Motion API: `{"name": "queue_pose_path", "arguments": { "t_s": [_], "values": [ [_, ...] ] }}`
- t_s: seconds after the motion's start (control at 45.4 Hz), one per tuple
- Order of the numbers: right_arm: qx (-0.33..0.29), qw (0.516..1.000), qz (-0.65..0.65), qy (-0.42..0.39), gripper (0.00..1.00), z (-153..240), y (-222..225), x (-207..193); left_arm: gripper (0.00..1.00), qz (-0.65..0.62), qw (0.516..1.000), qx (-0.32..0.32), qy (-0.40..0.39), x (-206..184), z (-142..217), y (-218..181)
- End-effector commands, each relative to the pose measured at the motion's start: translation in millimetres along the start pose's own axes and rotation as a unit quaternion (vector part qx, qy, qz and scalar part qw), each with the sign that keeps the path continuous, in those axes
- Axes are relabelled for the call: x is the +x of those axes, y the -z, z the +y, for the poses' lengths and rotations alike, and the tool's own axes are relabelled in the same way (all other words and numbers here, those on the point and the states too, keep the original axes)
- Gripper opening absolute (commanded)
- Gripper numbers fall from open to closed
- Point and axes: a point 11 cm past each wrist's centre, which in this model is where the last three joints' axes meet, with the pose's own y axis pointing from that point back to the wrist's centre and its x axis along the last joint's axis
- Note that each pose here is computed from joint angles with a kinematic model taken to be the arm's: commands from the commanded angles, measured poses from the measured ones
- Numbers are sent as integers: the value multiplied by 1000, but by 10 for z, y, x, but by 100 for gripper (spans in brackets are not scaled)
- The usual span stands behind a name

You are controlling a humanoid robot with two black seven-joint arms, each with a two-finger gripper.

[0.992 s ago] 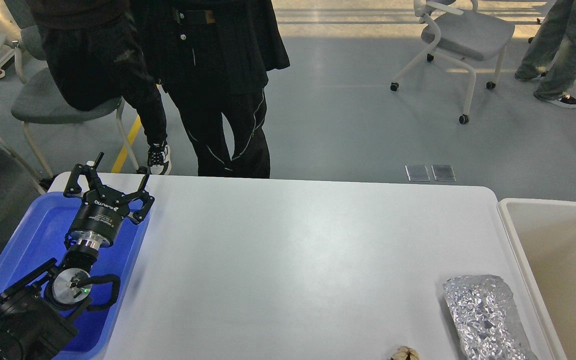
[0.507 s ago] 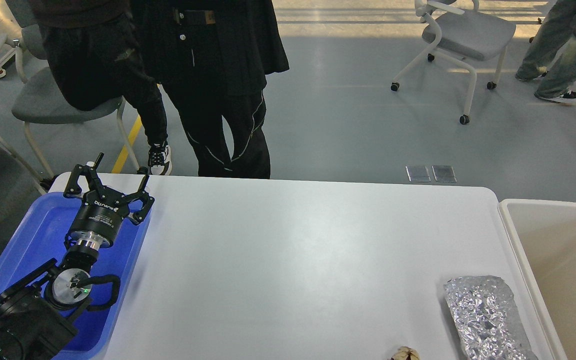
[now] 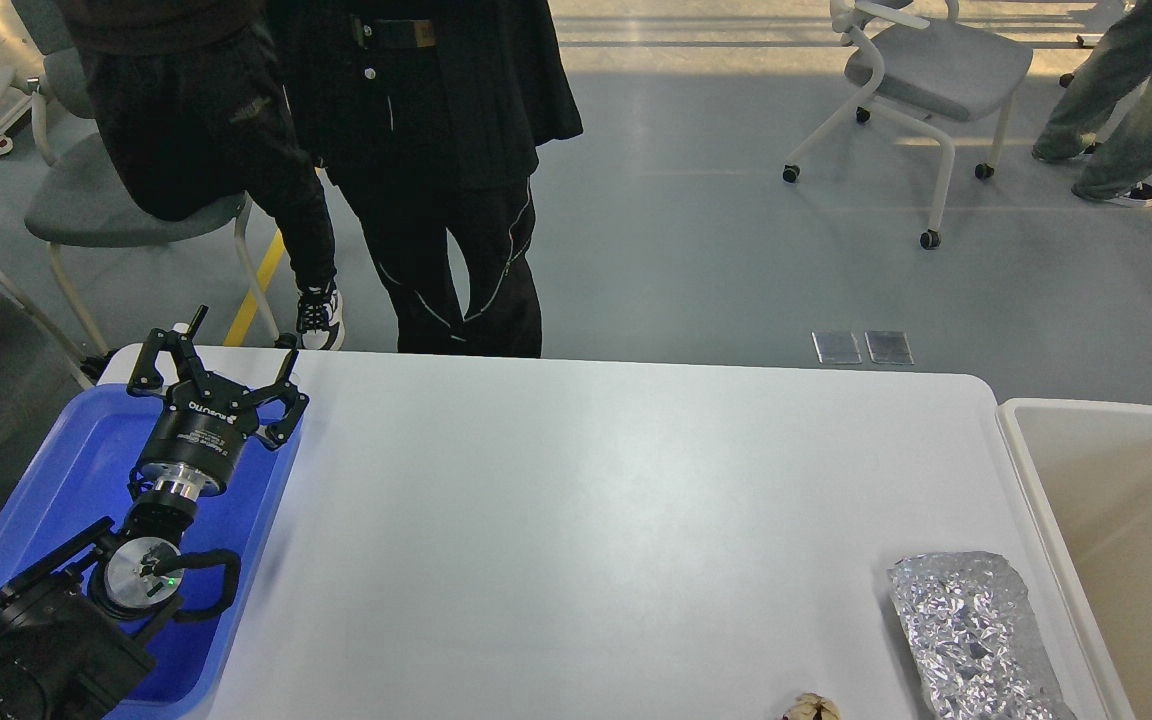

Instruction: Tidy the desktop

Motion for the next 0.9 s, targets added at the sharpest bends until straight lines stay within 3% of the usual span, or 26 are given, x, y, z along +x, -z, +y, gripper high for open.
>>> {"name": "queue_pose_path", "arguments": {
  "t_s": [0.0,0.287,0.639,0.882],
  "values": [
    [0,1000,-5,-2,94,-13,27,-48,100,0,1000,0,1,-2,0,0],
    [9,999,-8,-44,96,-26,123,51,100,1,1000,-1,0,1,-1,-4],
    [49,994,-86,-48,98,-77,545,151,100,1,1000,-2,-1,3,-2,-8],
    [152,955,-256,0,99,75,1181,448,100,1,1000,-2,-1,3,-2,-8]
  ]
}}
